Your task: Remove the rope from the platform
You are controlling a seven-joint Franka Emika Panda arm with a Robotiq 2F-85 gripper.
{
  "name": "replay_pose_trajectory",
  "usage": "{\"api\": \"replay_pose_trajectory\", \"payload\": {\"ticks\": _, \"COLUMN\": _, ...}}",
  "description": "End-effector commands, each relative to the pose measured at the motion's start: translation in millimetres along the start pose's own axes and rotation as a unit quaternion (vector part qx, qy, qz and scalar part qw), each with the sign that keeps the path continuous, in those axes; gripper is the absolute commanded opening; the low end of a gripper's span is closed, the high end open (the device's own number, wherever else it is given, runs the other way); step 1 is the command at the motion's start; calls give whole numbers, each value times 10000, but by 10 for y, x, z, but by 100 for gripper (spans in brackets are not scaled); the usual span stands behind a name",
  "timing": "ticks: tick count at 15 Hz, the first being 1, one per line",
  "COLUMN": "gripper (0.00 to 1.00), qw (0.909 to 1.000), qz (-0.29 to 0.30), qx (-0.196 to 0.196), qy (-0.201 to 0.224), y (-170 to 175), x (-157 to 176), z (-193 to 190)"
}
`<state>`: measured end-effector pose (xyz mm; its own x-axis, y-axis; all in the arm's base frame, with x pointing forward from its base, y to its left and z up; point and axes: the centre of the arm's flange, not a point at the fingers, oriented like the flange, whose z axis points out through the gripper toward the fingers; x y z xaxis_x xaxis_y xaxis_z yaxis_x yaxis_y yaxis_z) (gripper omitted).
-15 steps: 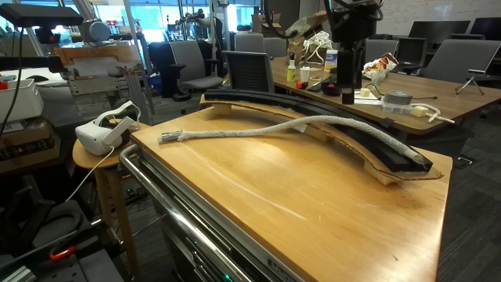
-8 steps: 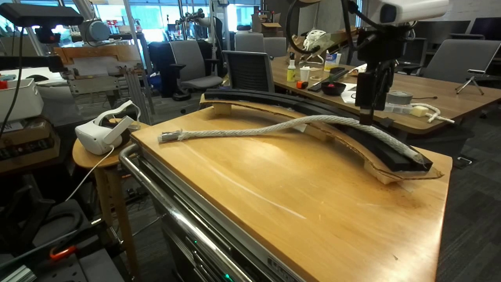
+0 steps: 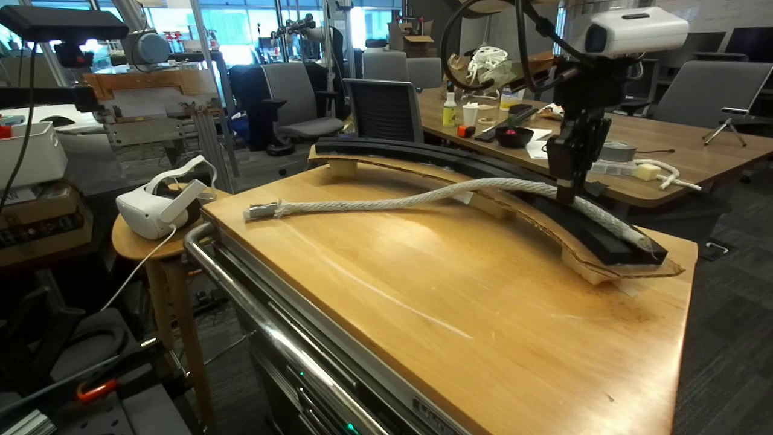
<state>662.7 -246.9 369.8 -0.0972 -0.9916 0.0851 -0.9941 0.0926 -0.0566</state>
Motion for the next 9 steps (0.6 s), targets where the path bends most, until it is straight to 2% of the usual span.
{"api": "replay_pose_trajectory", "payload": {"ticks": 1, "gripper": 0, "qw": 9993, "qz": 375, "qx": 20, "qy": -52, "y": -84, "x": -11, "z": -74}}
{"api": "replay_pose_trajectory", "payload": {"ticks": 3, "gripper": 0, "qw": 9981, "qz": 606, "qx": 36, "qy": -68, "y": -35, "x": -28, "z": -96}}
{"api": "replay_pose_trajectory", "payload": {"ticks": 6, "gripper": 2, "qw": 9944, "qz": 999, "qx": -29, "qy": 333, "y": 229, "x": -42, "z": -207}}
{"api": "replay_pose_trajectory", "payload": {"ticks": 9, "gripper": 2, "qw": 9868, "qz": 1490, "qx": -345, "qy": 530, "y": 579, "x": 34, "z": -204}}
